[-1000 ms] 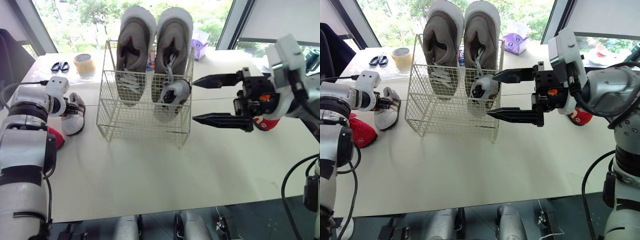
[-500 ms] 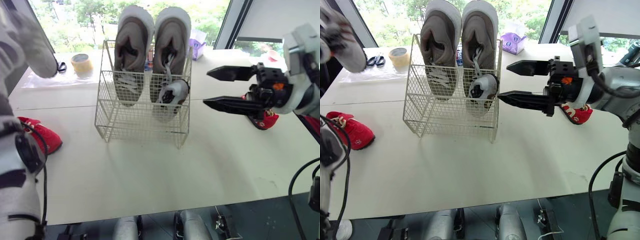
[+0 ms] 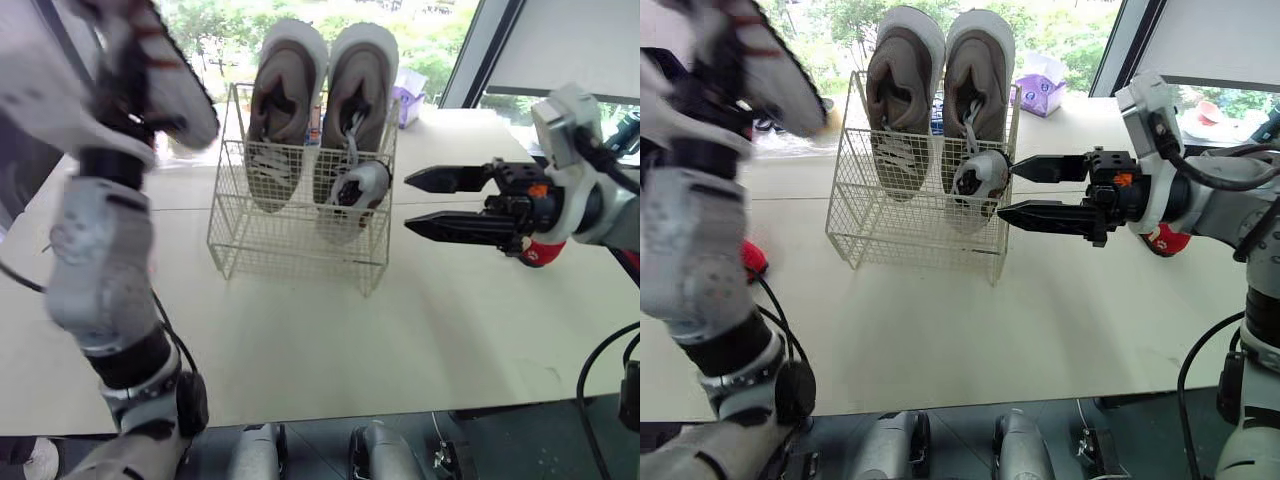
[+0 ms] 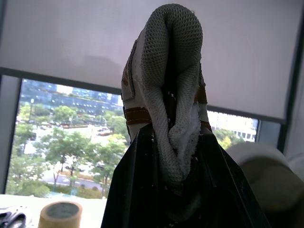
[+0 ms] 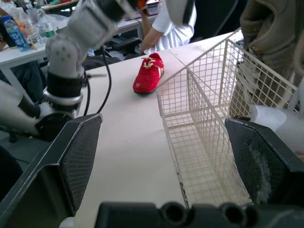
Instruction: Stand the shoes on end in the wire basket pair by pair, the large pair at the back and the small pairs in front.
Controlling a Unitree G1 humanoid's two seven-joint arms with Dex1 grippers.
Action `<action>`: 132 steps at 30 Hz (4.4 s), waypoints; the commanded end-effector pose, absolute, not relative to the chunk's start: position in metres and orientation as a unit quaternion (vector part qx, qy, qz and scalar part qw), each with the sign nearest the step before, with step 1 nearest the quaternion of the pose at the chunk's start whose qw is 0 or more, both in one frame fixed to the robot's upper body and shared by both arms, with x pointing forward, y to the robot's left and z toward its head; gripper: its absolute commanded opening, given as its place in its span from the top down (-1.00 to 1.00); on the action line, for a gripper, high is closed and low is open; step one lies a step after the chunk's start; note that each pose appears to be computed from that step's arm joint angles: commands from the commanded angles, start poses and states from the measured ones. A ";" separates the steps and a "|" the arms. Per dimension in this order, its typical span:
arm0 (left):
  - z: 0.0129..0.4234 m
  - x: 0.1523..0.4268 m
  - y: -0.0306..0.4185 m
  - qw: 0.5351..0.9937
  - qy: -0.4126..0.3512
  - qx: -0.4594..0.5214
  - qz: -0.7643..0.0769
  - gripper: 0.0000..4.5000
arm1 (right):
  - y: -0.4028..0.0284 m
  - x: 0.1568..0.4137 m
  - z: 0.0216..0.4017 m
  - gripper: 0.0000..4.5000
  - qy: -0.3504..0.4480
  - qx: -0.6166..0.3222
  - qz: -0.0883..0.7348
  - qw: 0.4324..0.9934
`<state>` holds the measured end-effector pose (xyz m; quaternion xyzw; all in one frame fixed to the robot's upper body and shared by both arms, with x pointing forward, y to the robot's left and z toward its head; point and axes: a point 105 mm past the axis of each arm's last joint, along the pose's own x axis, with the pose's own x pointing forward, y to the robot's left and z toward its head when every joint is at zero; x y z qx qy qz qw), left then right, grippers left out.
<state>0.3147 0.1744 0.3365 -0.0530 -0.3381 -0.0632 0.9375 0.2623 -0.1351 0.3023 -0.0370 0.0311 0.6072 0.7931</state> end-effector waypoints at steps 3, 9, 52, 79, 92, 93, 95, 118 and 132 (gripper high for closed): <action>0.341 0.314 0.150 0.911 -0.402 -0.003 -0.089 0.85 | -0.136 0.254 0.314 -1.00 0.002 -0.051 0.597 0.800; 0.299 0.335 0.135 0.927 -0.359 0.009 -0.108 0.85 | -0.136 0.248 0.315 -1.00 0.000 -0.055 0.582 0.812; 0.242 0.215 0.099 0.800 0.028 -0.151 -0.581 -0.98 | -0.214 0.297 0.276 -1.00 -0.001 0.044 0.382 0.923; 0.198 0.206 0.049 0.777 0.026 -0.193 -0.599 -0.98 | -0.395 0.294 0.155 -1.00 0.102 -0.038 0.006 0.994; 0.197 0.203 0.054 0.791 0.040 -0.174 -0.586 -0.98 | -0.410 0.335 0.138 -1.00 0.112 -0.044 0.007 0.993; 0.197 0.202 0.055 0.791 0.041 -0.174 -0.585 -0.98 | -0.410 0.337 0.137 -1.00 0.112 -0.043 0.010 0.993; 0.197 0.203 0.055 0.795 0.042 -0.172 -0.580 -0.98 | -0.408 0.344 0.136 -1.00 0.112 -0.042 0.011 0.993; 0.318 0.254 0.153 0.860 -0.079 -0.164 -0.477 -1.00 | -0.391 0.375 0.278 0.78 -0.119 -0.112 -0.005 0.986; 0.433 0.294 0.161 0.736 -0.112 -0.250 -0.619 -1.00 | -0.197 0.285 0.484 0.78 -0.398 -0.374 0.243 0.802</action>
